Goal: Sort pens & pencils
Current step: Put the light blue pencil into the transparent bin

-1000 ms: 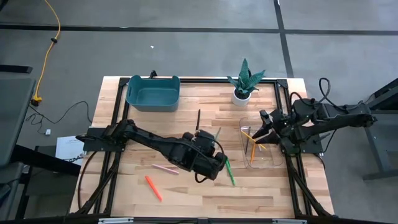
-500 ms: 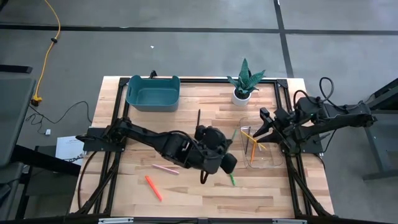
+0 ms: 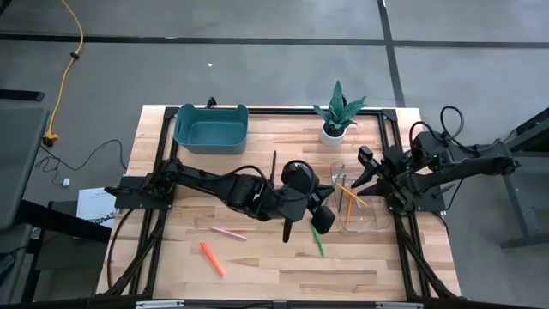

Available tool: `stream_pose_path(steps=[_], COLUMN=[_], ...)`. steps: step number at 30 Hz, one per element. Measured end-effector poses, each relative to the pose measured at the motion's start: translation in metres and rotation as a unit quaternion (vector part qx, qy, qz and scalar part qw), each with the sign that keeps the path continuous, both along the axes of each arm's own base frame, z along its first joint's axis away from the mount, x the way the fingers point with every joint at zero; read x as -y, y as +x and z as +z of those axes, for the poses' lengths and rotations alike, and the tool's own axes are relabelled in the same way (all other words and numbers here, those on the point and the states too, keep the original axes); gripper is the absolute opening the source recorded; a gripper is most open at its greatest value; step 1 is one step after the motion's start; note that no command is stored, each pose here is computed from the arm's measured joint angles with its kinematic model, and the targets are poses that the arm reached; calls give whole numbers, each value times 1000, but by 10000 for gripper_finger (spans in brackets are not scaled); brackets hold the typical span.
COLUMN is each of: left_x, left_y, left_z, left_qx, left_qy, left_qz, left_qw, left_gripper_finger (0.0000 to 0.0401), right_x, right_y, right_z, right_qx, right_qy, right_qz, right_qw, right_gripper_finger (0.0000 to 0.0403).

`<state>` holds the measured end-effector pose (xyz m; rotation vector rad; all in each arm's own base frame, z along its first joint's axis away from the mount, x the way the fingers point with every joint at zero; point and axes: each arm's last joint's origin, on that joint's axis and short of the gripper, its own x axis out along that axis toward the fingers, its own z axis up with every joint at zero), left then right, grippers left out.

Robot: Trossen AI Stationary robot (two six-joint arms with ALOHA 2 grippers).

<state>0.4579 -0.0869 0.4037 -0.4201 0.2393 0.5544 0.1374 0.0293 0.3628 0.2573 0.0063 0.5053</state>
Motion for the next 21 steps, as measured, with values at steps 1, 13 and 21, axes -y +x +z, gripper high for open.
stream_pose_path(steps=[1, 13, 21], left_x=[0, 1, 1], left_y=[0, 3, 3], left_z=[0, 6, 6], left_qx=[1, 17, 15], left_qy=[0, 23, 25], left_qz=[-2, -19, -23], left_qw=[1000, 999, 999], left_gripper_finger=[5, 5, 5], right_x=[0, 10, 19], right_y=[0, 21, 24], right_z=[0, -6, 1], right_qx=[1, -29, -4], right_qy=[0, 23, 44], right_qz=[0, 23, 5], right_qw=[1000, 999, 999], right_gripper_finger=[99, 153, 210])
